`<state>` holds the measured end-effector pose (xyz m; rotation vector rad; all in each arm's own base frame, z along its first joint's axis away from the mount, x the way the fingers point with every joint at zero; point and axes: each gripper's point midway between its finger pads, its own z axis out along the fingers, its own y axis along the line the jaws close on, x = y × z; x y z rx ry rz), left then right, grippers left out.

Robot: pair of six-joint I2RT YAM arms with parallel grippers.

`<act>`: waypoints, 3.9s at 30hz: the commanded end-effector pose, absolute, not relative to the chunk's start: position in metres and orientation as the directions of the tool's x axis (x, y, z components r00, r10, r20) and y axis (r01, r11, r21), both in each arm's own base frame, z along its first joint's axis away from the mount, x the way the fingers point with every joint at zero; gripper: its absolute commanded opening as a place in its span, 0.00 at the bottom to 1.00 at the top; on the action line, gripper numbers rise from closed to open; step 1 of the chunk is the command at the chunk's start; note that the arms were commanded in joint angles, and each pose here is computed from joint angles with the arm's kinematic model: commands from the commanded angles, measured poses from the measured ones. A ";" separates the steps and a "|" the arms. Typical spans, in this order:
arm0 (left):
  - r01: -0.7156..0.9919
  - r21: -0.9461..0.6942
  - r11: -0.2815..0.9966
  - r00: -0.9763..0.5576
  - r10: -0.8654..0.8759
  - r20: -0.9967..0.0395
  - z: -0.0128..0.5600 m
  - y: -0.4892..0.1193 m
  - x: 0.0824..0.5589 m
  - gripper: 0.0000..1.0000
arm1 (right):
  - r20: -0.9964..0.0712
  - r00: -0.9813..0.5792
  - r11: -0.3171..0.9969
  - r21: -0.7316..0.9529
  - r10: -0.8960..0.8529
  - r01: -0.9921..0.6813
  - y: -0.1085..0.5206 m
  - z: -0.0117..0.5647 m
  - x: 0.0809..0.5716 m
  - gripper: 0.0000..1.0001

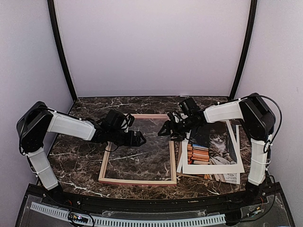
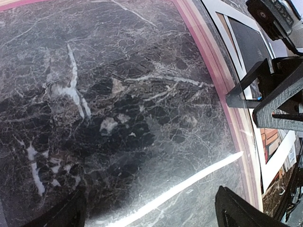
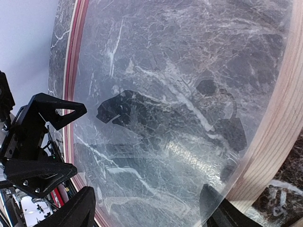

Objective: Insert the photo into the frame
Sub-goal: Place the glass panel at the frame body, then press the glass panel against the frame body.

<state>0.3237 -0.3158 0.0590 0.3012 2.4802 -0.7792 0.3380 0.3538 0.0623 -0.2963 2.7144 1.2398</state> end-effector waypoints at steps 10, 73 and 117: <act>0.346 -0.458 0.819 -0.839 0.052 -0.541 0.059 -0.317 0.326 0.97 | -0.297 -0.949 0.677 0.676 -0.110 -0.290 0.343 0.088 0.348 0.77; 0.248 -0.108 0.963 -0.718 0.107 -0.688 0.106 -0.246 0.348 0.99 | -0.286 -0.901 0.798 0.427 -0.327 -0.425 0.368 0.043 0.325 0.64; 0.158 -0.029 0.987 -0.702 0.092 -0.706 0.115 -0.196 0.360 0.99 | -0.473 -0.844 0.894 0.221 -0.253 -0.391 0.376 0.078 0.408 0.74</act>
